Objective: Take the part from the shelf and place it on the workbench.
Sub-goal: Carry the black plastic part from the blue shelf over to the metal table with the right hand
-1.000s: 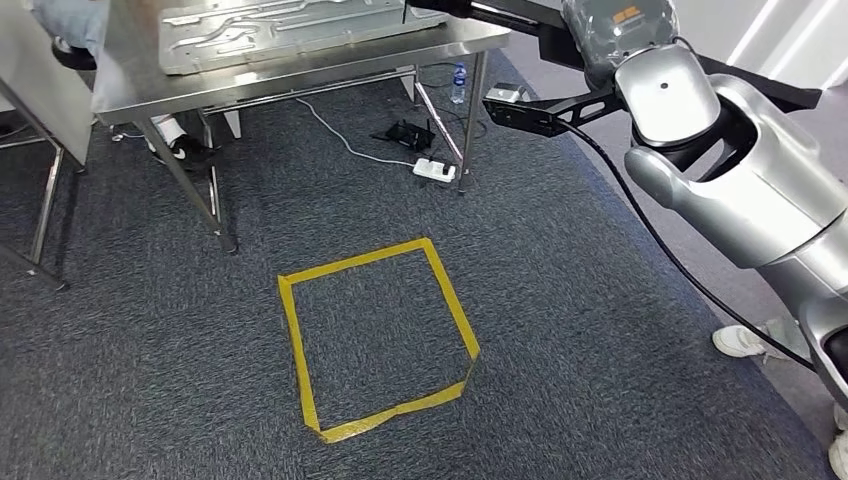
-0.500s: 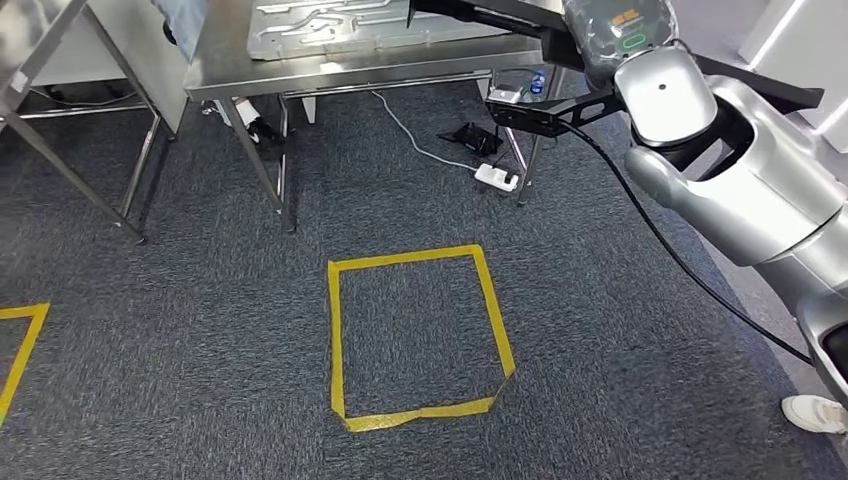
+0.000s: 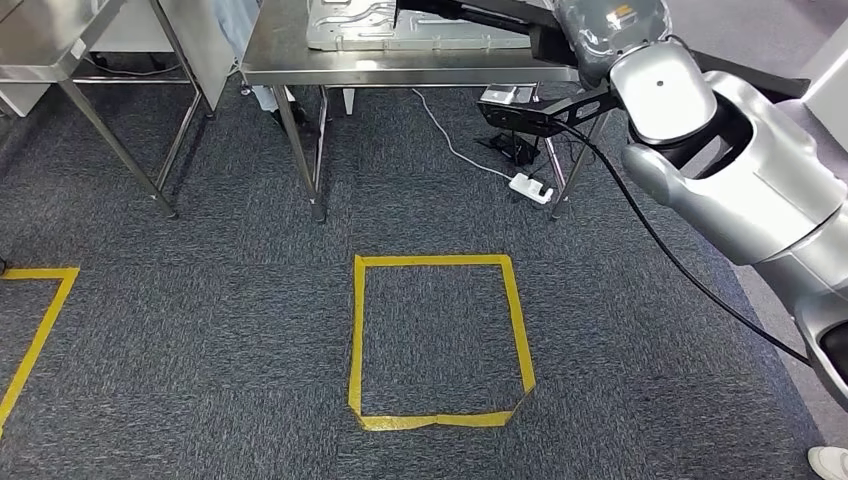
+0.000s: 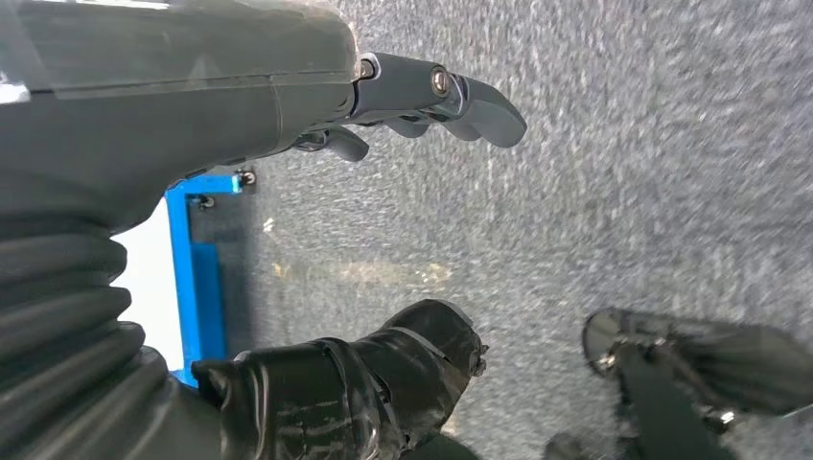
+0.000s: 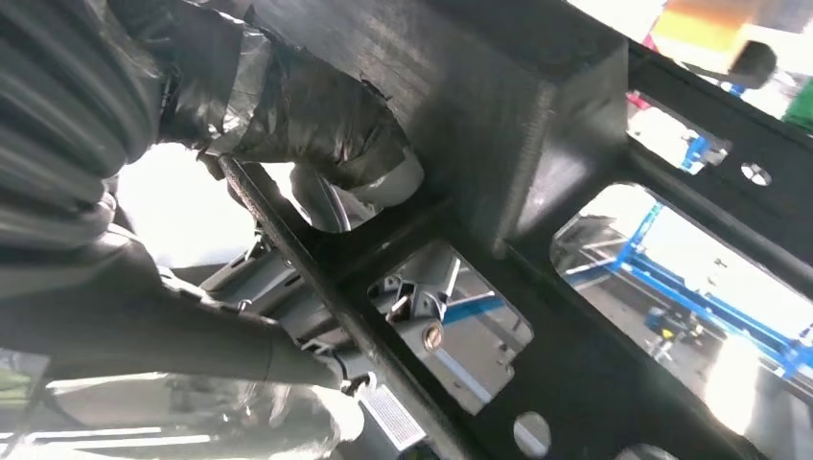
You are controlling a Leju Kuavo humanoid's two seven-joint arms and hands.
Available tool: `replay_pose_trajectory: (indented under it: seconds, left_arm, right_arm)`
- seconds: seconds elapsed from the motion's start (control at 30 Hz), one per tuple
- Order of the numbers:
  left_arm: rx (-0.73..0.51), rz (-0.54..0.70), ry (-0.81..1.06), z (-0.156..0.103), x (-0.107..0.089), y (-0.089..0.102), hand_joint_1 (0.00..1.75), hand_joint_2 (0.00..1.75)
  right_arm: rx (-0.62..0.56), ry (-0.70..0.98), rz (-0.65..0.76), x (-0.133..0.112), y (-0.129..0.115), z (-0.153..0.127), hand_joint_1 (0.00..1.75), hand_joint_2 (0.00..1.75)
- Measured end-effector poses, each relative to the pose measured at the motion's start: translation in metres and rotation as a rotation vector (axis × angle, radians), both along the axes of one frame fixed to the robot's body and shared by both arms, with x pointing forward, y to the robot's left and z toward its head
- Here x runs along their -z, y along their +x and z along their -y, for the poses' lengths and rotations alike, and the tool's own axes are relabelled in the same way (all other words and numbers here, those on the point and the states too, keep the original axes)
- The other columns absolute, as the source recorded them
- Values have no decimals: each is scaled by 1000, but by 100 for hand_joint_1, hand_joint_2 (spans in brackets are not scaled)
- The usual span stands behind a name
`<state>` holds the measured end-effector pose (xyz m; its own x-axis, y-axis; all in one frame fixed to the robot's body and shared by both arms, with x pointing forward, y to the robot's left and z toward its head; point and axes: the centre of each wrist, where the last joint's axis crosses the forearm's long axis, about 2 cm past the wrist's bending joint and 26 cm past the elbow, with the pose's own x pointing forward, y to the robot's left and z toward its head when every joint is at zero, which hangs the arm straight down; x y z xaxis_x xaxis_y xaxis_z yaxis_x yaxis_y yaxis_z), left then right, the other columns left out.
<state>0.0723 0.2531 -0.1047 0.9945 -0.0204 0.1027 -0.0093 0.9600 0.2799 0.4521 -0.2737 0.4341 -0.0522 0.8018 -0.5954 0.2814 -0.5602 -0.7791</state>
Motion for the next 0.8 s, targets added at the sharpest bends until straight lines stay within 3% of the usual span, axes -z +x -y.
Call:
replay_pose_trajectory:
  seconds: [0.8]
  left_arm:
    - [20, 11, 8, -1, 0, 1, 0, 175]
  right_arm:
    - [2, 33, -8, 1, 0, 1, 175, 175]
